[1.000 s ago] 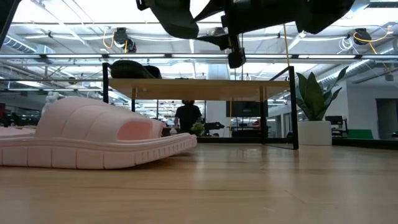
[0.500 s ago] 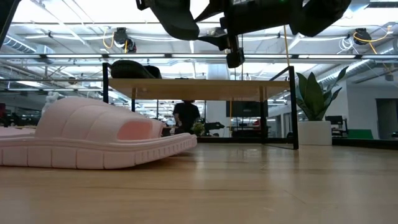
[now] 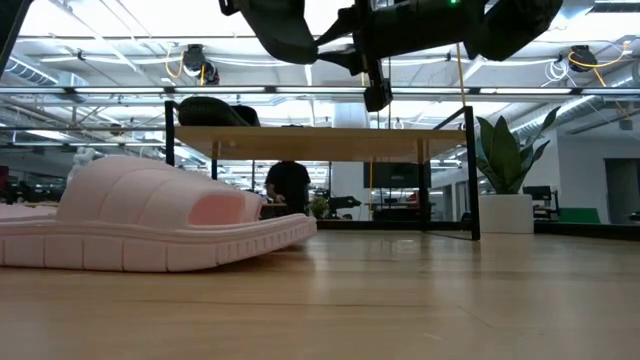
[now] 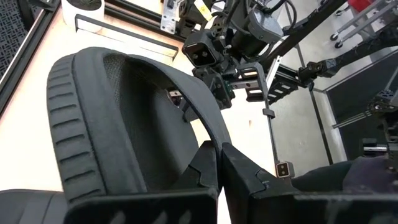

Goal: Pick and place slides into the shelf
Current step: Put the black slide on the shelf

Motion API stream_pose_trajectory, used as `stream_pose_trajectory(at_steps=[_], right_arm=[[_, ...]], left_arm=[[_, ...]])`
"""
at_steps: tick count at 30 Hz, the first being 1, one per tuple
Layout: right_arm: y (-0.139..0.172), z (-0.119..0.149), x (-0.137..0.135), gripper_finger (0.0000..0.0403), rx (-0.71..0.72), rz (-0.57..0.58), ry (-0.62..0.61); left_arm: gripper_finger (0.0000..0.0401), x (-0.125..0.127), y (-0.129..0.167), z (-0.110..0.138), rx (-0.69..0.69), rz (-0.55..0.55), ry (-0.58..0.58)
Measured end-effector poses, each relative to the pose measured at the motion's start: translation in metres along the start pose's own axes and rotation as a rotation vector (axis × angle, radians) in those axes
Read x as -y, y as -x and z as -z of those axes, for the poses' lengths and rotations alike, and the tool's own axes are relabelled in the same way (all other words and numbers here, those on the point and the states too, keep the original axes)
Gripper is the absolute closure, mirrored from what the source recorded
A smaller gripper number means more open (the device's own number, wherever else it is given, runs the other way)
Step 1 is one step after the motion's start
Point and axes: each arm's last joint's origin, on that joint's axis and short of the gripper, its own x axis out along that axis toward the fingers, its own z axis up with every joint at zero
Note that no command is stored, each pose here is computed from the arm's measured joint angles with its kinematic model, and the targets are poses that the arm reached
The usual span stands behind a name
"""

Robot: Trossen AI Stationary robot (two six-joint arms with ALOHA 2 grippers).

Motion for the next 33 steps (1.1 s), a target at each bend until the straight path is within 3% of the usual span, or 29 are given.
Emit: stream_pose_trajectory(at_steps=[5, 21, 27, 33], right_arm=[[0.0, -0.0004, -0.0007, 0.0393, 0.003, -0.006, 0.017], [-0.0017, -0.0019, 0.0003, 0.023, -0.013, -0.012, -0.022], [-0.0023, -0.0013, 0.0026, 0.0208, -0.022, 0.007, -0.018], [-0.0056, -0.005, 0.0045, 0.0218, -0.03, -0.006, -0.018]], left_arm=[[0.0401, 0.0, 0.0, 0.0, 0.0, 0.0, 0.001], [0.0401, 0.0015, -0.0009, -0.0003, 0.005, 0.054, 0.025], [0.0401, 0.0012, -0.001, -0.0001, 0.003, 0.053, 0.035], [0.0401, 0.0019, -0.0016, -0.0005, 0.005, 0.059, 0.025]])
